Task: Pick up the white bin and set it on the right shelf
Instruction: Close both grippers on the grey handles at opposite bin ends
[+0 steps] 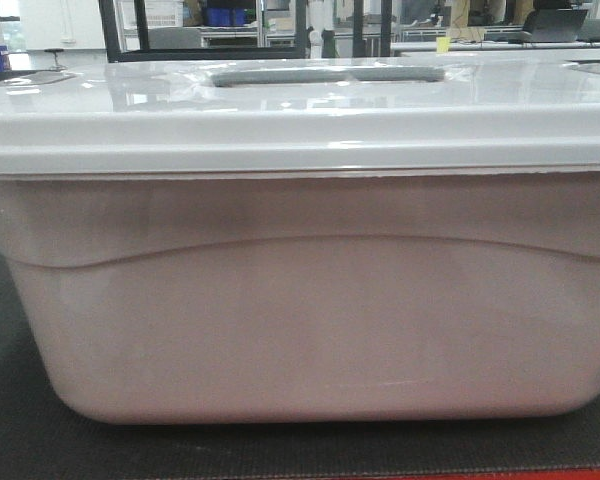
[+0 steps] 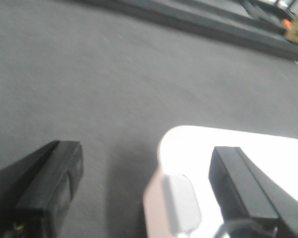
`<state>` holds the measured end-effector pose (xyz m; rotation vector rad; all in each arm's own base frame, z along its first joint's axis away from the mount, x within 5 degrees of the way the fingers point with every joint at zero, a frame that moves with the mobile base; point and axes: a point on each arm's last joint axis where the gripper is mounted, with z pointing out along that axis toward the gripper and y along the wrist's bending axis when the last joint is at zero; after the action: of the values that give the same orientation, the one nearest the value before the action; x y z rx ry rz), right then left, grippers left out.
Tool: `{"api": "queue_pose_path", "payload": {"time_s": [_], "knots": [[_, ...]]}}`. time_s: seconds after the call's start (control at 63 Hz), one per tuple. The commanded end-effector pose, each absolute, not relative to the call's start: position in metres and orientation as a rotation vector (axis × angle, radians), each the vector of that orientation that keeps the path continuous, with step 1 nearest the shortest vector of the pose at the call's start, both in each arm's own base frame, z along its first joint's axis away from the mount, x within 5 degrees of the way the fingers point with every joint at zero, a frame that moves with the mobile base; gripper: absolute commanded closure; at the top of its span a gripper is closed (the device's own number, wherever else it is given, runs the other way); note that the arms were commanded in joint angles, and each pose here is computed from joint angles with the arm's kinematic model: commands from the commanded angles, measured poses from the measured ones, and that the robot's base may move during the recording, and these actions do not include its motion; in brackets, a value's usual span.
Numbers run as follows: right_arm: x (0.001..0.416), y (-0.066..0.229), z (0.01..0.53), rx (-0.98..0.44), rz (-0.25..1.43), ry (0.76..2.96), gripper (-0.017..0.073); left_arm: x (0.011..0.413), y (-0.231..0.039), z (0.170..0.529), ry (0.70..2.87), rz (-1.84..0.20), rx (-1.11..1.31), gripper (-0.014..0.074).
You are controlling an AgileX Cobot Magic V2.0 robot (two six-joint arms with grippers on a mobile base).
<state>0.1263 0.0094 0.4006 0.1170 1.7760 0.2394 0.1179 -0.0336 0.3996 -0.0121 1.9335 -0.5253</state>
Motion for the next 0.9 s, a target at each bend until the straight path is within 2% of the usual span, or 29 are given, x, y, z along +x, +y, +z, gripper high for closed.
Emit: {"api": "queue_pose_path", "payload": {"time_s": [0.0, 0.349, 0.667, 0.889], "knots": [[0.136, 0.014, 0.424, 0.154, 0.348, 1.768, -0.0064, 0.128, -0.039, 0.415, 1.926, -0.599, -0.01, 0.0162], [0.184, 0.029, 0.416, 0.147, 0.508, 2.167, -0.0064, 0.169, -0.054, 0.394, 2.11, -0.817, 0.182, 0.0162], [0.198, 0.01, 0.408, 0.099, 0.712, 2.198, -0.0064, 0.205, -0.043, 0.382, 2.056, -1.13, 0.233, 0.0162], [0.225, -0.001, 0.383, -0.019, 0.981, 2.262, -0.0064, 0.232, -0.041, 0.364, 2.026, -1.422, 0.259, 0.0162]]}}
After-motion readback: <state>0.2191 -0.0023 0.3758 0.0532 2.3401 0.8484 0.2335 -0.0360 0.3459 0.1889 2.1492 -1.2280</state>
